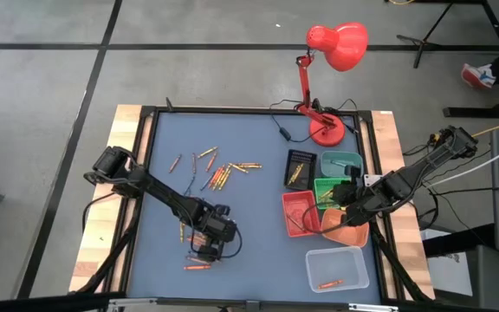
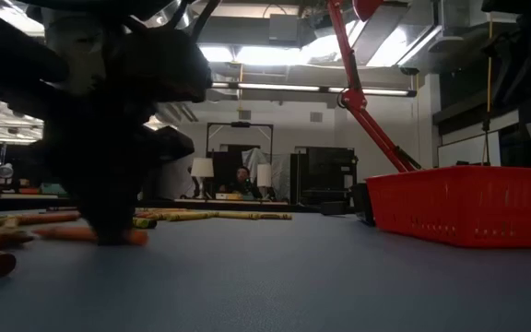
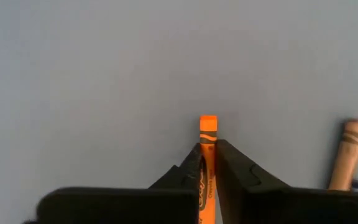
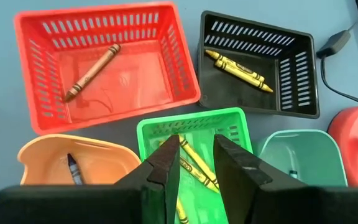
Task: Sort crayons
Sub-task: Put the orange crayon into the transparent bin
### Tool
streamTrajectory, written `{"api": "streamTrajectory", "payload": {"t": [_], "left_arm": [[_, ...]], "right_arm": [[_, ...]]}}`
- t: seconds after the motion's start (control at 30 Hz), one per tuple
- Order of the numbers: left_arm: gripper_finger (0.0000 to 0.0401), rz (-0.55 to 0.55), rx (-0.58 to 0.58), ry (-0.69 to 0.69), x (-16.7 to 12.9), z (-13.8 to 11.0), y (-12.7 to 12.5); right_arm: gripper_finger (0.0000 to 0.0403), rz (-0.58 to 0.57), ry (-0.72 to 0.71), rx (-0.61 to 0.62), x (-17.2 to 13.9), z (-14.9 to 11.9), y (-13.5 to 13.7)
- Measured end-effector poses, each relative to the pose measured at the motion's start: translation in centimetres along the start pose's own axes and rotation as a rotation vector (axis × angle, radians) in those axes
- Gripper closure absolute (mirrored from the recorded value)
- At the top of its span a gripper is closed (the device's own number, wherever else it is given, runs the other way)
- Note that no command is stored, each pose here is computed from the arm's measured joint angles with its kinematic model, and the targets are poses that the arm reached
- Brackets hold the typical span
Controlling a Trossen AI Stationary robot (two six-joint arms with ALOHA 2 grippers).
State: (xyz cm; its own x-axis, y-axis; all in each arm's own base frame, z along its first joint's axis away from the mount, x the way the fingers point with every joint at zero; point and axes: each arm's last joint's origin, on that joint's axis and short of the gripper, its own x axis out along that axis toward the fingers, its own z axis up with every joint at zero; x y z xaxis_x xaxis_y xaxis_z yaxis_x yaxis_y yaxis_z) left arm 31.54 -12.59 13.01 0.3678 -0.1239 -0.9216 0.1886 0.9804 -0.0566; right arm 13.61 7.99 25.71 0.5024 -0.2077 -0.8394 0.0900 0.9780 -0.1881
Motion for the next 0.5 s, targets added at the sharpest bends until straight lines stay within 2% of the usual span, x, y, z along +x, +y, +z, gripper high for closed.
{"api": "streamTrajectory", "payload": {"t": [0.13, 0.33, 0.5], "left_arm": [[0.0394, 0.033, -0.019, -0.076, 0.1, 0.8, 0.6], [0.039, 0.172, -0.047, -0.201, 0.0, 2.0, 2.3], [0.039, 0.208, -0.087, -0.388, -0.6, 3.9, 4.0]], "right_arm": [[0.0308, 0.019, -0.03, 0.018, 0.0, 0.3, 0.2], [0.0308, 0.045, -0.07, 0.043, 0.0, 0.7, 0.5], [0.0308, 0.075, -0.116, 0.071, -0.1, 1.2, 0.7]]}}
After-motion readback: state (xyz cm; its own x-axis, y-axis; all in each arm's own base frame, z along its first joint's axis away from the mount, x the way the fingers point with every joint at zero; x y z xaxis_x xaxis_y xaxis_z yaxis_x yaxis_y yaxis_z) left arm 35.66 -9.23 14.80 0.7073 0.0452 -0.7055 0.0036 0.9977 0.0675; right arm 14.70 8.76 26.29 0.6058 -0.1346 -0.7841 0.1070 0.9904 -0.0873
